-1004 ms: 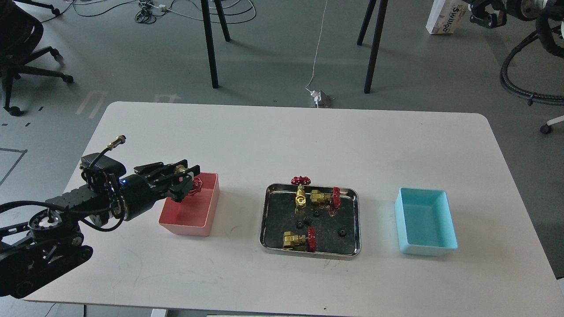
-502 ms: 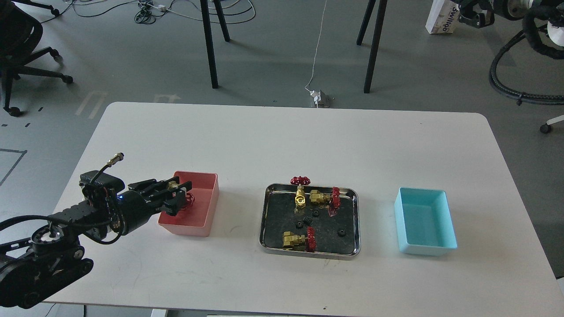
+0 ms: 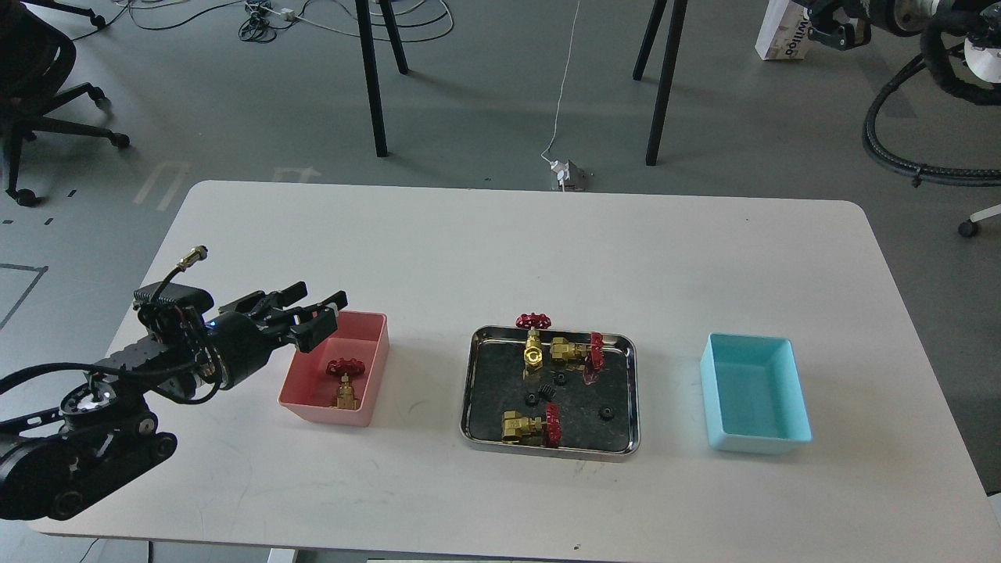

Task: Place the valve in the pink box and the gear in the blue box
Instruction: 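Withdraw the left arm and move the right gripper over the tray, then grasp a small black gear in the tray with the right gripper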

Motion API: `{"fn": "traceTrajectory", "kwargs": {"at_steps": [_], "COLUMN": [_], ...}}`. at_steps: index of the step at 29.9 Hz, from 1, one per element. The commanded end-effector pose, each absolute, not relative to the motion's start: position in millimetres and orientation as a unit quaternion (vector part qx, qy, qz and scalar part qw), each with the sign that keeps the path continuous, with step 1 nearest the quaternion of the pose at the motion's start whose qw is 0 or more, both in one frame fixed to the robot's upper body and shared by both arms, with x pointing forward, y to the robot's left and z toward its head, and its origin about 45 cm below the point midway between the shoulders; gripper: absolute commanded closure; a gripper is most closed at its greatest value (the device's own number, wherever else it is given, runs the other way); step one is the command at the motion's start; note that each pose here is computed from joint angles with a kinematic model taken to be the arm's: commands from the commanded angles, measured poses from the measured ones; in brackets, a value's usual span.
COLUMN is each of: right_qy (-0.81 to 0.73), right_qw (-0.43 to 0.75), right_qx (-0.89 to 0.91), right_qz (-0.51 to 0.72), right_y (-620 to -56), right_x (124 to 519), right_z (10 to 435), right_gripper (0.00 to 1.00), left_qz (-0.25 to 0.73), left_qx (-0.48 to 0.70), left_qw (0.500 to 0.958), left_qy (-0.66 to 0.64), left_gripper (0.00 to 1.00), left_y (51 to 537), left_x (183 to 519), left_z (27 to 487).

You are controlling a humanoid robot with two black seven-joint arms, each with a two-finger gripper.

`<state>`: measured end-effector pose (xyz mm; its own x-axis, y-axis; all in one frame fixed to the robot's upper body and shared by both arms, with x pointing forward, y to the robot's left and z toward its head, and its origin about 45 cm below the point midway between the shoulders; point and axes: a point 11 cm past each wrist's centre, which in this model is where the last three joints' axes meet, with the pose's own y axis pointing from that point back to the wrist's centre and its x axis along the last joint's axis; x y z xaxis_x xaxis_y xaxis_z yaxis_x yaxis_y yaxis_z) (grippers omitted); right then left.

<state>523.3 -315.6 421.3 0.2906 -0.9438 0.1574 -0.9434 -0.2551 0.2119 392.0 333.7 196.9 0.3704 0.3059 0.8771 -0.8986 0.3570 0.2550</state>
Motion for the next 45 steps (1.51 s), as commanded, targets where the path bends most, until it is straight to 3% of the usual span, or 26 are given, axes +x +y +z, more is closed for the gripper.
{"fn": "traceTrajectory", "kwargs": {"at_steps": [1,6,10,21,31,45], "right_qy": [-0.495,-0.270,-0.154,0.043,0.153,0.174], "right_qw": [0.226,0.393,0.463,0.577,0.594,0.579], "right_qx": [0.836,0.858,0.832,0.737,0.707,0.699], "right_qz": [0.068,0.192,0.266,0.348,0.351,0.381], "right_y": [-270,-194,-156,-157,-163,-131], "right_x": [513,464,428,363,303,302], "right_z": [401,342,298,200,126,110], "right_gripper": [0.01,0.01,0.01,0.01,0.01,0.12], "left_qz": [0.509,0.580,0.613,0.666,0.677,0.690], "left_qx": [0.290,0.143,0.103,0.040,0.032,0.031], "left_qw": [0.751,0.770,0.750,0.690,0.678,0.666], "left_qy": [-0.306,-0.225,-0.226,-0.282,-0.286,-0.282], "left_gripper": [0.09,0.09,0.09,0.09,0.09,0.09], "left_y": [350,370,394,412,419,434], "left_x": [442,481,497,508,506,503], "left_z": [285,385,439,559,574,576]}}
